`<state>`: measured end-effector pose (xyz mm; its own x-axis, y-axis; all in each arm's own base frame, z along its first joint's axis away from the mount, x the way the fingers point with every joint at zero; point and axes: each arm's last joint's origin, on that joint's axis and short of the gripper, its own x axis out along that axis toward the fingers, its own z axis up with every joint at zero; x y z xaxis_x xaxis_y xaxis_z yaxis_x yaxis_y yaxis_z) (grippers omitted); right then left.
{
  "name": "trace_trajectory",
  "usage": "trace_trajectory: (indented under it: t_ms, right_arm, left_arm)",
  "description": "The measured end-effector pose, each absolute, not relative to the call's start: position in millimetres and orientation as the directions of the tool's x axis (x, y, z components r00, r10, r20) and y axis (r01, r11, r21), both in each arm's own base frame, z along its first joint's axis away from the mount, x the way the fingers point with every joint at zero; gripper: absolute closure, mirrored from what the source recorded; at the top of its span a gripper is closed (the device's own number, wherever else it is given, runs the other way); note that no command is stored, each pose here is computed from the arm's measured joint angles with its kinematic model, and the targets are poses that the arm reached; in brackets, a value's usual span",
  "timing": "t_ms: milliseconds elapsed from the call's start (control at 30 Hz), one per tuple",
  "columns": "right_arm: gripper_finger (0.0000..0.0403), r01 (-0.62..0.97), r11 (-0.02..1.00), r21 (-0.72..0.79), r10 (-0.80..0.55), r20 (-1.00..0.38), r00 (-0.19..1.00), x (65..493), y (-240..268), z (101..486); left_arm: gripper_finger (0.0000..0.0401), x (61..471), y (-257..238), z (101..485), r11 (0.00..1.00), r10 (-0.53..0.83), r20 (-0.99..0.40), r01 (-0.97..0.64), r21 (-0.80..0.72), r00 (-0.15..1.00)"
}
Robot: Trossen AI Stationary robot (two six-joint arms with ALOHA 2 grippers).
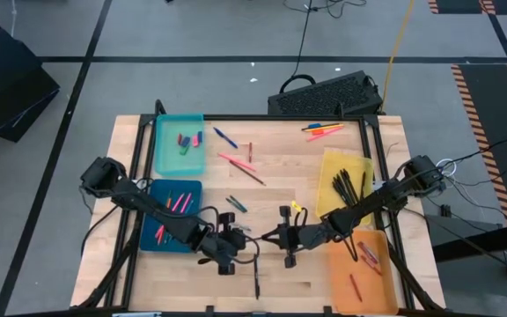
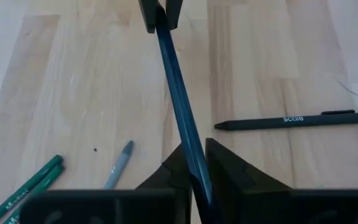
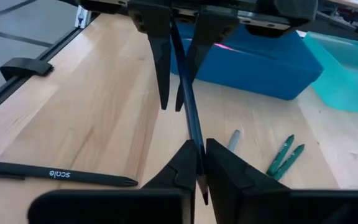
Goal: Sort crayons/erasers/pens/pencils in bins
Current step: Put the blue colored pencil into the blue bin
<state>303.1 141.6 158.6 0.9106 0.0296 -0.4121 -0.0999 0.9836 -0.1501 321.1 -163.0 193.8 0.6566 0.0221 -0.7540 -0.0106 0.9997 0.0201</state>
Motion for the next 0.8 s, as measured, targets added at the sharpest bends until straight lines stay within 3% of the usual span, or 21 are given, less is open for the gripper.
trace_trajectory:
  t_ms: [167,433,600,800]
  right_arm:
    - [0.0354,-0.095,0.985,-0.145,0.028,-0.408,0.913,303,142,159]
    - [0.0235,-0.092,0.986,-0.142,0.036,-0.355,0.934,294,146,180]
    - [0.0191,-0.094,0.986,-0.138,0.043,-0.338,0.940,284,149,197]
    - [0.0185,-0.066,0.989,-0.133,0.015,-0.353,0.935,278,154,196]
  left_arm:
    - [0.0365,319,-163,198,1.000,0.026,-0.750,-0.020,0.017,0.661]
    - [0.0367,290,-152,228,0.993,0.115,-0.771,-0.094,0.072,0.627]
    - [0.0367,239,-131,250,0.945,0.247,-0.869,-0.303,0.119,0.429]
    - [0.0366,178,-116,264,0.750,0.379,-0.921,-0.613,0.249,0.090]
